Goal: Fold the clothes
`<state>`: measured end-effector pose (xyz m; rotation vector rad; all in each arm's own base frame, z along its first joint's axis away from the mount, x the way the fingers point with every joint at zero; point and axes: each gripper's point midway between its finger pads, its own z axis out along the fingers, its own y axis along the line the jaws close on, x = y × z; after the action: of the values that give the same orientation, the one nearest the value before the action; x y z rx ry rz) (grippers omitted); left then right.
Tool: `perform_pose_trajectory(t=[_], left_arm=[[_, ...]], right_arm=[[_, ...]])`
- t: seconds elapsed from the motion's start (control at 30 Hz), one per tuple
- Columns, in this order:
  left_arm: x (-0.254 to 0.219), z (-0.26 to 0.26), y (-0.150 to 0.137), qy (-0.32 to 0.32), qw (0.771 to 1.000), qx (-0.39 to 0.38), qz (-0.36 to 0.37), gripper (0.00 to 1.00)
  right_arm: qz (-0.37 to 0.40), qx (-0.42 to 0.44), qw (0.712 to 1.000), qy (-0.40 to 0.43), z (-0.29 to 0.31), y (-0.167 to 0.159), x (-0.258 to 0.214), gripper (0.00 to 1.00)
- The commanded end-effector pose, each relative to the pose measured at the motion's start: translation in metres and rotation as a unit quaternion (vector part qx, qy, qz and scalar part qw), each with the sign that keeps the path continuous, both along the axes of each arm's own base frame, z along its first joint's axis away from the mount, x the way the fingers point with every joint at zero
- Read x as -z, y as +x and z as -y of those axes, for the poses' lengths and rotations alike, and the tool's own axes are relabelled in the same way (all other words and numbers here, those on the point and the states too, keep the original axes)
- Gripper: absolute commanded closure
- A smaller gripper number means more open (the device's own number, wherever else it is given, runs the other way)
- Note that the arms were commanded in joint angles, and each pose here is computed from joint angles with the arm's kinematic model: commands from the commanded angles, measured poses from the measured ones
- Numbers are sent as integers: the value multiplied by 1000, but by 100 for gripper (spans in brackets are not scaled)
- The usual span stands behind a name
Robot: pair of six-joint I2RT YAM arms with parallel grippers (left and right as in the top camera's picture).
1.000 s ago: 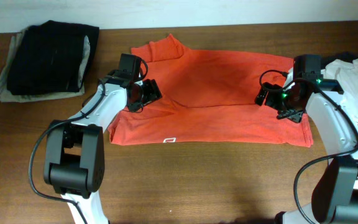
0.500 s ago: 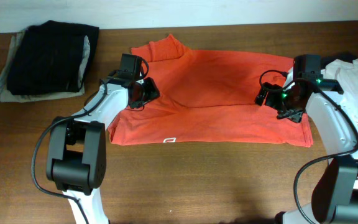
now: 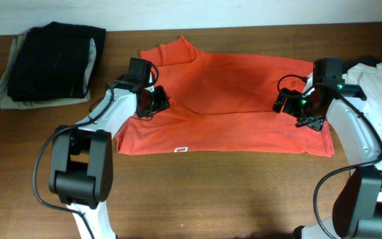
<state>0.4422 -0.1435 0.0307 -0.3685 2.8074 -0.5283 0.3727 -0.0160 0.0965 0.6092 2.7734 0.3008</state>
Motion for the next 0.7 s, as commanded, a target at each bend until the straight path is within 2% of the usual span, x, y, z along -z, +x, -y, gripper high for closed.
perform_pose_trajectory(t=[0.0, 0.17, 0.3, 0.67], left_arm=[[-43, -4, -3, 7, 1000, 15, 27, 45], [-21, -3, -25, -1, 999, 3, -39, 43], [-5, -2, -25, -9, 998, -34, -61, 43], [17, 0, -20, -17, 995, -56, -75, 43]], right_arm=[[3, -4, 1000, -13, 2, 3, -1, 1], [4, -4, 1000, -13, 2, 4, -1, 1], [0, -4, 1000, -12, 1, 2, 0, 1], [-1, -5, 1000, -12, 1, 1, 0, 1]])
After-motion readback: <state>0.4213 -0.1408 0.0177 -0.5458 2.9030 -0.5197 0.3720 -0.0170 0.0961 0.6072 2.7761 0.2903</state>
